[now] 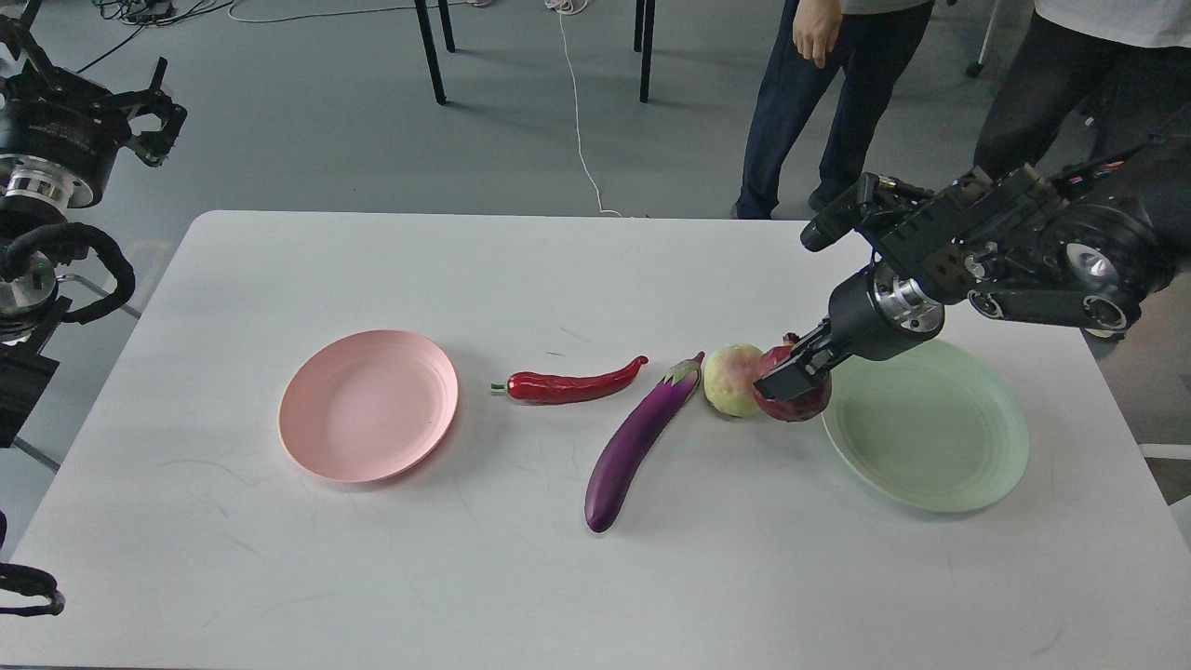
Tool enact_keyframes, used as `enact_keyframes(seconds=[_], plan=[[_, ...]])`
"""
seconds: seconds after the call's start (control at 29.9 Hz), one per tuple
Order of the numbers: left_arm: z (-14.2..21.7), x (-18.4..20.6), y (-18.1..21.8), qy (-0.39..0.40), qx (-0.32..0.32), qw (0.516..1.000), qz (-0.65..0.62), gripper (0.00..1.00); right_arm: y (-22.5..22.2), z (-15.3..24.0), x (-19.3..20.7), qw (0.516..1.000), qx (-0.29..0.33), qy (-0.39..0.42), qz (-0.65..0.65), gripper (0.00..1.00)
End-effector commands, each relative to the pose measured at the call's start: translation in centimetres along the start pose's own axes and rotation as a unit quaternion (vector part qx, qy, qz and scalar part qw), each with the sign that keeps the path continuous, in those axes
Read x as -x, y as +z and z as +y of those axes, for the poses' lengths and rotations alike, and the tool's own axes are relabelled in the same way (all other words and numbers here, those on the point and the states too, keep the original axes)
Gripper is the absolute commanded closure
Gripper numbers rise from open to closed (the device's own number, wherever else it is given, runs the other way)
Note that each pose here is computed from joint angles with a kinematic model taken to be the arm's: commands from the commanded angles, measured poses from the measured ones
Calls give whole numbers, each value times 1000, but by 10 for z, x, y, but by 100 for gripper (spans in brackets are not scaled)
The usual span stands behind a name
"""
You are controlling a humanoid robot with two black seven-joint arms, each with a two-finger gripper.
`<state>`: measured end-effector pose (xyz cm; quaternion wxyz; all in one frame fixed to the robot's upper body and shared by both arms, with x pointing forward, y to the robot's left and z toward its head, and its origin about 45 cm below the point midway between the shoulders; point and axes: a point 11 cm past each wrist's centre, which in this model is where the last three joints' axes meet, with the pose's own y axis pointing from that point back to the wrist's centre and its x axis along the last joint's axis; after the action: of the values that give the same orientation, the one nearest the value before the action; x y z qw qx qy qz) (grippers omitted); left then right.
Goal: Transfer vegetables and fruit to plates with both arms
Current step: 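Place the pomegranate on the green plate and open the right gripper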
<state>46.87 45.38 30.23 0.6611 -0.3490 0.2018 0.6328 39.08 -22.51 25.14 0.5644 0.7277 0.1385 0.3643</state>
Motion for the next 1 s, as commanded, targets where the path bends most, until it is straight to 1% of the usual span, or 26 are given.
enact_keyframes(seconds=[0.0,0.17,0.23,0.33,0.54,0.6,0.67,0.8,0.94,0.97], plan=[[0,-1,3,1,2,1000,-2,2,23,22,9,999,21,16,-17,37],[0,-1,3,1,1,1000,-3,2,57,37,49,998,46,10,-50,37],[0,-1,2,0,0,1000,-2,2,67,34,73,996,47,3,-75,37],[0,1,1,-1,-1,1000,-2,2,76,31,98,994,49,-5,-102,37],[-1,1,-1,-1,-2,1000,-1,2,86,21,131,989,53,-21,-134,34],[0,0,-1,-1,-2,1000,-1,2,87,19,139,988,53,-25,-141,30],[0,1,1,-1,-1,1000,-2,2,85,15,146,988,49,-29,-146,29],[0,0,1,-1,-1,1000,-3,2,84,10,153,988,47,-23,-143,21],[0,0,1,0,-1,1000,-3,2,85,12,150,988,48,-12,-145,6],[0,0,1,0,-1,1000,-3,2,86,14,148,988,48,-8,-145,4]])
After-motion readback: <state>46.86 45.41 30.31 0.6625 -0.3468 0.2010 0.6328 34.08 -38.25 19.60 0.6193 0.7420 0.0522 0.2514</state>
